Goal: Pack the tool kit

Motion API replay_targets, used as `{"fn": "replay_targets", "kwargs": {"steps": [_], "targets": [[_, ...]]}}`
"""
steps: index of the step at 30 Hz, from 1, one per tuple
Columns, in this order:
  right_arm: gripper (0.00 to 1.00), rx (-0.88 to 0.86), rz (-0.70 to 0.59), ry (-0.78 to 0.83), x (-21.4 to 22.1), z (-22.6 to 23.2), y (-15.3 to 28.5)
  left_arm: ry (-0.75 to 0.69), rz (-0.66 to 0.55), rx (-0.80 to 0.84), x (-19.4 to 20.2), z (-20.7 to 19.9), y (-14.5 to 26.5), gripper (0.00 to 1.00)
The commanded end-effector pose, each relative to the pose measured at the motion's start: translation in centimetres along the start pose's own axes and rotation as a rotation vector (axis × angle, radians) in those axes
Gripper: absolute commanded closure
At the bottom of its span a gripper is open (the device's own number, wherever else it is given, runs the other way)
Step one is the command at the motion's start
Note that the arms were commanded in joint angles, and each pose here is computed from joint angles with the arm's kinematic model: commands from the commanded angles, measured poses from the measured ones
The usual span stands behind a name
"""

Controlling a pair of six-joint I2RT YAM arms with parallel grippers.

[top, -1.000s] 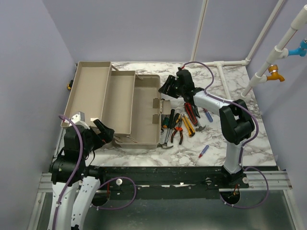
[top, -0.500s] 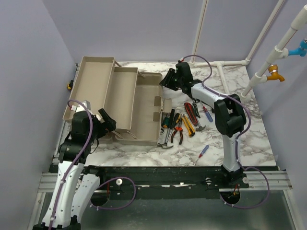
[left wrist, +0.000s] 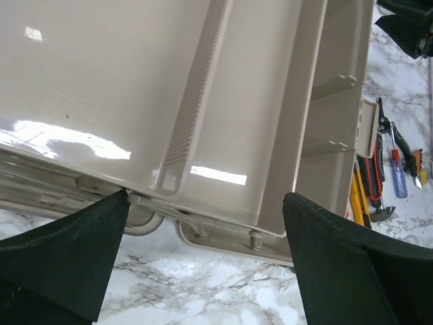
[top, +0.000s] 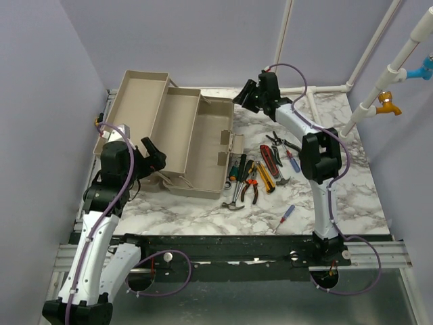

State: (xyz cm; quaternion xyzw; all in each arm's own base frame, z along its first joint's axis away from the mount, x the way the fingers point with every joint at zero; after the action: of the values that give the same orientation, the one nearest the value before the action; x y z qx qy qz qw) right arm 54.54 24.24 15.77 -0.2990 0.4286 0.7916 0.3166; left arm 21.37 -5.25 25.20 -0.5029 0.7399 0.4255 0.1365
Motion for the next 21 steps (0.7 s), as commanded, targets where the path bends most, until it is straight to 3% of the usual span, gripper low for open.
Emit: {"fn": "replay_targets", "kwargs": {"steps": [1, 4, 10, 15, 21], "targets": [[0.36, -0.049, 0.009, 0.011, -1.3, 1.3, 0.9, -0.092, -0.121, 0.098, -2.7, -2.0, 3.5, 0.01], [0.26, -0.029, -0.030, 0.018, -2.7, 1.9, 3.0, -0.145, -0.132, 0.173, -2.7, -2.8, 5.5, 0.02], [0.26, 0.060, -0.079, 0.050, -2.8, 1.4, 8.8, -0.181, 0.026, 0.381, -0.2, -5.1, 6.3, 0.04], [0.28, 0.274, -0.096, 0.038, 0.3, -2.0, 14.1, -0.221, 0.037, 0.386, 1.3, -7.6, 5.4, 0.05], [0.32, 0.506, -0.056, 0.042, 5.3, -6.3, 19.9, -0.403, 0.101, 0.421, 5.0, -12.4, 4.1, 0.05]]}}
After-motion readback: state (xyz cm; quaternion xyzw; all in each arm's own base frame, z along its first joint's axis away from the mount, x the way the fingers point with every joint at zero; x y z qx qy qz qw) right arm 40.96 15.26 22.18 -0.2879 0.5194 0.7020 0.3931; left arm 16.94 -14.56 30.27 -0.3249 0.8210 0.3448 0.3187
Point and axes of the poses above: each gripper's point midway between its finger pads, its own y axis back along the fingers, its own z axis along the line the jaws close on, x = y × z, the point moved 5 cm from there along y, back along the fingers, and after that the axes turned 13 degrees about y, right-handed, at the moved point
